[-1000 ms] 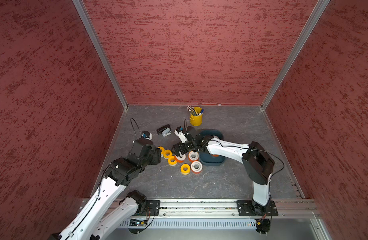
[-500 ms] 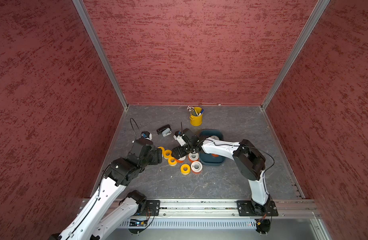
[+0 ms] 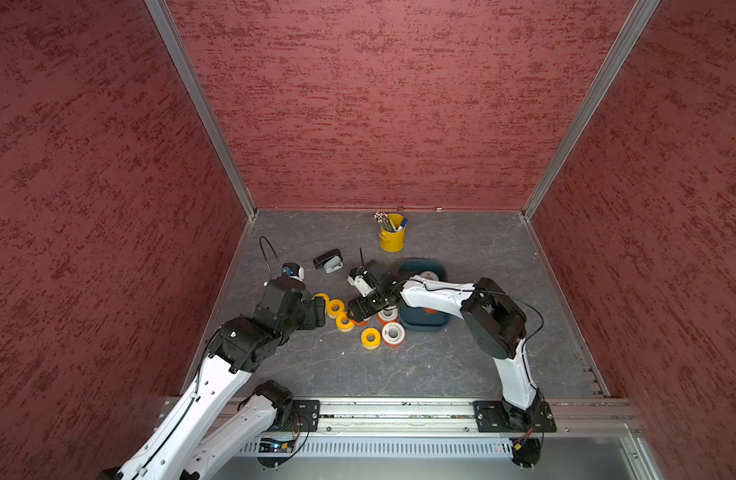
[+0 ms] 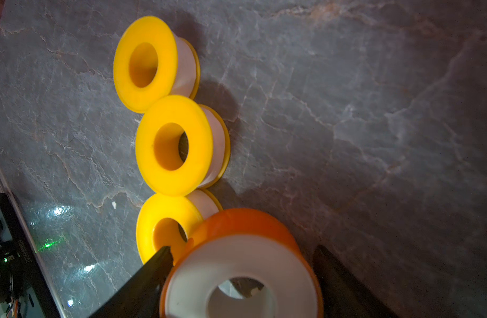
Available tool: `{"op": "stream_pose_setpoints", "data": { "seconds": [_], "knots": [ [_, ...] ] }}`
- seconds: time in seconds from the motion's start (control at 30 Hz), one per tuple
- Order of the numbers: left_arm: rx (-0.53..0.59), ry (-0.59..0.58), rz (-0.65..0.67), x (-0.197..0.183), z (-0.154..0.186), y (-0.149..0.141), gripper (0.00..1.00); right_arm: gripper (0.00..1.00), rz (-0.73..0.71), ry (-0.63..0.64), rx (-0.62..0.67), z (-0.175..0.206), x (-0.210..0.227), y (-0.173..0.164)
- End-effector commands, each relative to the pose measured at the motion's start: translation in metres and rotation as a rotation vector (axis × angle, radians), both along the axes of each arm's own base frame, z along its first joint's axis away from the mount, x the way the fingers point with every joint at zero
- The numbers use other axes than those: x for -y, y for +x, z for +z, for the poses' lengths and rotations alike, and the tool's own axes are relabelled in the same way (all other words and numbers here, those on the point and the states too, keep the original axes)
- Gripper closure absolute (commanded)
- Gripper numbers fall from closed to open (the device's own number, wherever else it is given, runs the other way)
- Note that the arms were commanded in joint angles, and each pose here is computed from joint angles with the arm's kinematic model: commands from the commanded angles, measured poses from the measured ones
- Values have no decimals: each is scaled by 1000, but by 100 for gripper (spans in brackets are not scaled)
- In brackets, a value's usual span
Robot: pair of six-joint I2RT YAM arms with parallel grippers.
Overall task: Put the sealing tape into the storage box
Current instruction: Pick up the sealing tape at the center of the board, then place the sealing tape in the storage box.
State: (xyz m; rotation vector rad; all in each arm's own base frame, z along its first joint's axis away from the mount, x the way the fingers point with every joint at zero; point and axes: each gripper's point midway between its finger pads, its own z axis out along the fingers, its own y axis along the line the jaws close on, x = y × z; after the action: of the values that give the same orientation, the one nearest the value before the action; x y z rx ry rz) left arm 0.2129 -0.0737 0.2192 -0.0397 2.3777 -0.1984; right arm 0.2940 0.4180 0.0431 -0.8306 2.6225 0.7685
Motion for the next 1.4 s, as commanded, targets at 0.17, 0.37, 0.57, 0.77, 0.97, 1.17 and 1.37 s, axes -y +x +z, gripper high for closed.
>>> {"op": "stream_pose_setpoints", "data": {
  "seconds": [0.17, 0.37, 0.57, 0.77, 0.97, 1.17, 1.37],
  "knots": [
    [15, -6, -4, 0, 1, 2, 13, 27, -4, 4, 1, 8, -3, 4],
    [15, -5, -4, 0, 0, 2, 14, 34, -14, 41, 37, 33, -7, 8],
    [12, -3, -3, 0, 0, 2, 15, 35, -32, 77, 107, 72, -1, 11],
    [15, -4, -3, 0, 0, 2, 14, 35, -56, 90, 184, 106, 14, 12],
    [11, -5, -3, 1, -1, 3, 14, 35, -114, 60, 256, 124, 51, 13],
    [6, -6, -6, 1, -1, 3, 14, 35, -212, 33, 284, 123, 103, 13],
    [17, -10, 0, 0, 1, 3, 15, 35, -297, -9, 261, 107, 150, 2]
  ]
}}
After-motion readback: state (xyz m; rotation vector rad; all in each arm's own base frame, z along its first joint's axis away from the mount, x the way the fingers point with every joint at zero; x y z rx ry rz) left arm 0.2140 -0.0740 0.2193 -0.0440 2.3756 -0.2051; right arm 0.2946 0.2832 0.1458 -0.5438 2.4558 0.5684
